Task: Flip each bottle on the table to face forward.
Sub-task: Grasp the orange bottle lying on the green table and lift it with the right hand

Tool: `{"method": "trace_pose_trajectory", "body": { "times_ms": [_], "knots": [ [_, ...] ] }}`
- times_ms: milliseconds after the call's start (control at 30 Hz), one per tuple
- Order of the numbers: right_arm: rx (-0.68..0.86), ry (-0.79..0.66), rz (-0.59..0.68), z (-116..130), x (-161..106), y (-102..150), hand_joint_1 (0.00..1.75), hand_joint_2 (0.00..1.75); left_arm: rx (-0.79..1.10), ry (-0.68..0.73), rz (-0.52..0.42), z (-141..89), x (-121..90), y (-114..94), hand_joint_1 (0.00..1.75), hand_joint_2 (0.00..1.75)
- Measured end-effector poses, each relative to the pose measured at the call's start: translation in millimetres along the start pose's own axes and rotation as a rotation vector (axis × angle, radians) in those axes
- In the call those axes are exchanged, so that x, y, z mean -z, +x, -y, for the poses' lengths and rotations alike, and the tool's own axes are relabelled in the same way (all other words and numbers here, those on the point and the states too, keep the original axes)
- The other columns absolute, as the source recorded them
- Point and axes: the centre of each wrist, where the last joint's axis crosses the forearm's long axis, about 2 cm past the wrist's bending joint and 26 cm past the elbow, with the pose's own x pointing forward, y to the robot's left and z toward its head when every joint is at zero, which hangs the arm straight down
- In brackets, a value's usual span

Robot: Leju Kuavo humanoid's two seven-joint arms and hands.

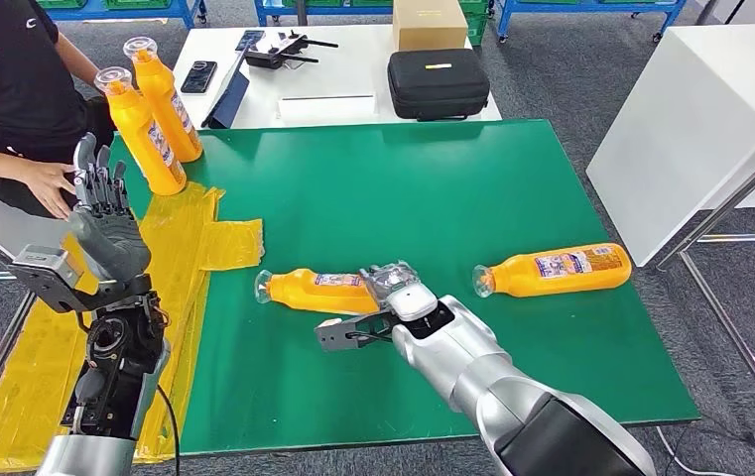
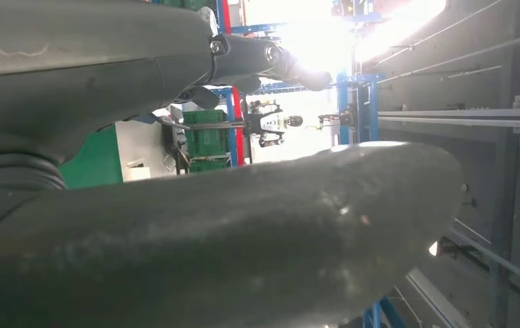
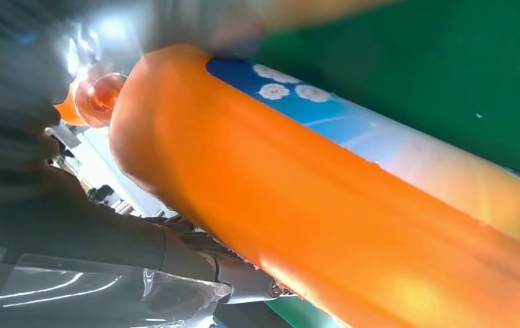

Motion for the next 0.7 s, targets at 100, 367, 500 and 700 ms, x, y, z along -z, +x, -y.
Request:
{"method": "trace_pose_trajectory", "body": {
  "times_ms": [100,367,500,700],
  "knots": [
    [0.000,0.004,0.001,-0.1,0.0,0.0,1.75,1.75,-0.003,0.001,0.000,1.0,-0.1,0.1,0.00,0.00],
    [0.049,-0.019,0.016,-2.9,0.3,-0.8,1.75,1.75,-0.007,0.003,-0.001,3.0,-0.3,0.1,0.00,0.00],
    [0.108,-0.065,0.027,-8.4,0.7,0.2,1.75,1.75,-0.006,0.001,-0.005,3.1,-0.5,0.1,0.00,0.00],
    [0.202,-0.126,0.041,-13.3,1.0,-0.7,1.75,1.75,-0.012,-0.004,-0.023,3.0,-1.7,-0.2,0.00,0.00]
  ]
}}
